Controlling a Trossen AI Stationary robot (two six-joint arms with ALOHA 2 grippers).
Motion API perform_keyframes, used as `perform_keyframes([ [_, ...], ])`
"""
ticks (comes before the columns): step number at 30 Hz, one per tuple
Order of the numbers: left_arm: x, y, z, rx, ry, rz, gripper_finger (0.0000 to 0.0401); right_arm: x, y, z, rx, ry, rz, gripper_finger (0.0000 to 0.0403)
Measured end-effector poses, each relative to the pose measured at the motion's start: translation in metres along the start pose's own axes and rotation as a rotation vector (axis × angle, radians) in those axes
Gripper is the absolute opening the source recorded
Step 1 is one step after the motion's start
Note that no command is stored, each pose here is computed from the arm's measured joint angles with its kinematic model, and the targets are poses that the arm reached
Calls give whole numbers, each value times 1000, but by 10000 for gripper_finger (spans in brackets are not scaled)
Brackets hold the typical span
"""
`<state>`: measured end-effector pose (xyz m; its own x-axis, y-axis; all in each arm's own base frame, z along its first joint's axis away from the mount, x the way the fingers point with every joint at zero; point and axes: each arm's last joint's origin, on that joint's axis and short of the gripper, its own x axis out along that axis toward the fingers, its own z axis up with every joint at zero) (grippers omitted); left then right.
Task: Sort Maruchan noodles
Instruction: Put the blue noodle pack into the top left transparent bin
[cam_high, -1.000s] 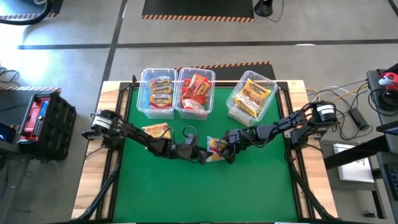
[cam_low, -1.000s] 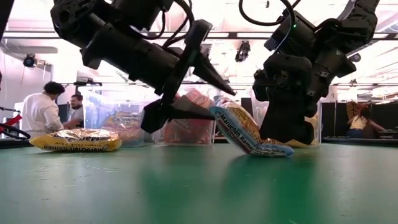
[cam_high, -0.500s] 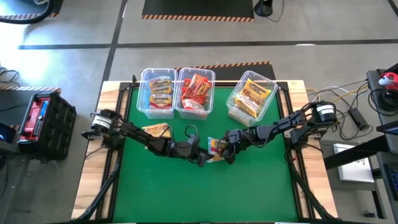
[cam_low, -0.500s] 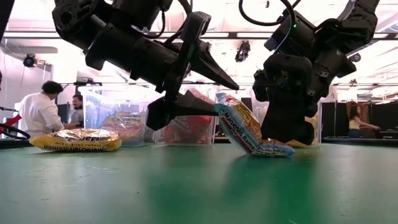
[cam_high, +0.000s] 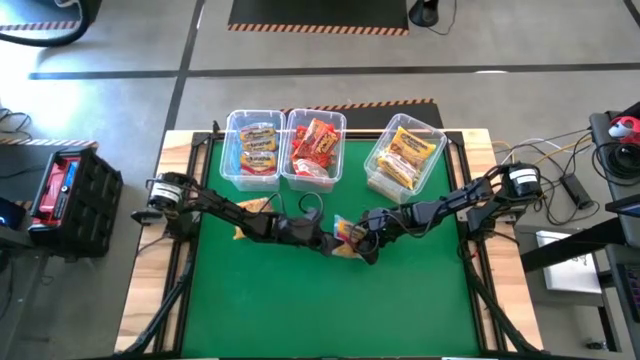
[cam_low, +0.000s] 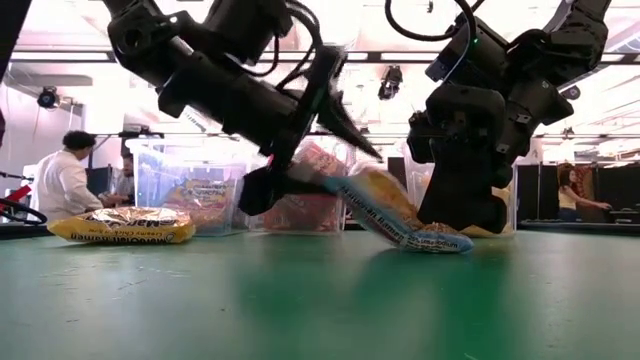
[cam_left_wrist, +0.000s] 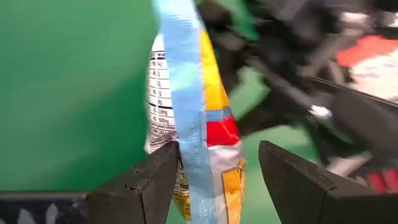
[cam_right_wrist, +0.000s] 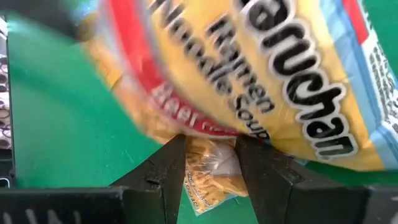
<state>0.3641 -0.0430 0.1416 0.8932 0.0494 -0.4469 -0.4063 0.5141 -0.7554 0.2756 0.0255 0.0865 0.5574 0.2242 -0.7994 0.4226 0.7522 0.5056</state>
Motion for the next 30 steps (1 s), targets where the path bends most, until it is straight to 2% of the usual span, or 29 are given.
perform_keyframes([
  [3, 2, 7, -2, -17, -6, 66, 210, 0, 0, 0, -11, -2, 2, 141],
  [9, 10, 7, -3, -32, -46, -2, 210, 0, 0, 0, -20, 5, 6, 141],
  [18, 29, 11, -7, -68, -51, 18, 204, 0, -1, -1, -29, 16, 0, 141],
  [24, 29, 11, -8, -67, -36, 20, 155, 0, 0, -2, -29, 21, 1, 141],
  [30, 29, 10, -9, -75, -9, 5, 93, -8, 4, -1, -31, 69, 65, 141],
])
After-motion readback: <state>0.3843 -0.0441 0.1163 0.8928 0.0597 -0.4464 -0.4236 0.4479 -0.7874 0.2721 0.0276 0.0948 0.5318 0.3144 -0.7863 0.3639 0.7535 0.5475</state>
